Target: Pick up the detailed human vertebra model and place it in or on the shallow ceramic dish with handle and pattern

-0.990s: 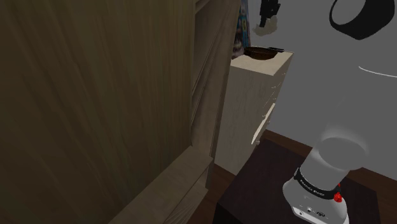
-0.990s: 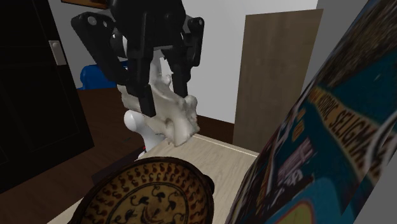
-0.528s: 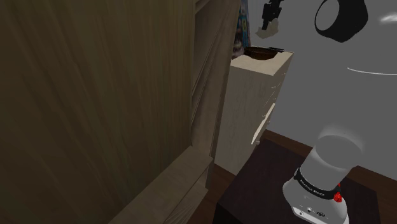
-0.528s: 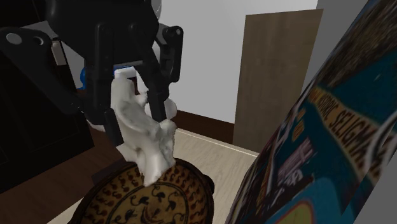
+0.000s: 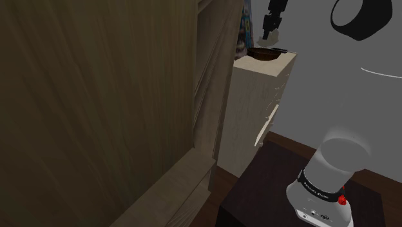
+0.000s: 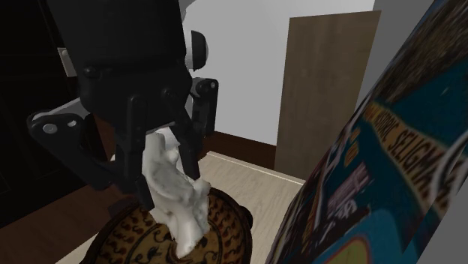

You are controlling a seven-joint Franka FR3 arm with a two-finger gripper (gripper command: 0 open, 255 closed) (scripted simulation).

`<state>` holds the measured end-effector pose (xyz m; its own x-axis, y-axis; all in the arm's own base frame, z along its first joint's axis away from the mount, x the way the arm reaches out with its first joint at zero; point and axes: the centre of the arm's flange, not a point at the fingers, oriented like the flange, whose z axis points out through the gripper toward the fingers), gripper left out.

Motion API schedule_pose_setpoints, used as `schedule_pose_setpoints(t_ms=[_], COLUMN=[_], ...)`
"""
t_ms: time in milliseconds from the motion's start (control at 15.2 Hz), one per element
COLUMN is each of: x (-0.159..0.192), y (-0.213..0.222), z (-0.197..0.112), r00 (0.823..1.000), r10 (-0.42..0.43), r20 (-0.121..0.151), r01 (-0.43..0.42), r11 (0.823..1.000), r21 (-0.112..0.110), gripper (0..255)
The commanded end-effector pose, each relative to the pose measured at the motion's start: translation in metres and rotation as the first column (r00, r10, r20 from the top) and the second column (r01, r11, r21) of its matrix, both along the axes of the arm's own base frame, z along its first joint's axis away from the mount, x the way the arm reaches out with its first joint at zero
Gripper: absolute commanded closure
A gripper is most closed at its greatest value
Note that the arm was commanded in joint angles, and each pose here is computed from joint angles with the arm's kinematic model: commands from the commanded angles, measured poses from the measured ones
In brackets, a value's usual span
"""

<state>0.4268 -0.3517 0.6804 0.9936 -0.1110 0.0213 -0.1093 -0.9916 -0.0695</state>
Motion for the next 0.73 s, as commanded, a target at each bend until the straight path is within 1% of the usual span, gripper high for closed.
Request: schedule_pose_setpoints(t_ms=[0, 66, 594, 660], x=[-0.0005, -0.0005, -0.0005, -0.0005], y=[0.0002, 0.0002, 0.0002, 0.0002], z=[-0.0109, -0.0182, -0.0182, -0.0182], r00=[1.0, 1.0, 1.0, 1.0], r10=[0.0, 0.0, 0.0, 0.0], r20=[0.001, 0.001, 0.001, 0.001], r01=[0.0, 0.0, 0.0, 0.0], r11=[1.0, 1.0, 1.0, 1.0], r21=[-0.001, -0.001, -0.001, -0.001], gripper=[255, 255, 255, 0])
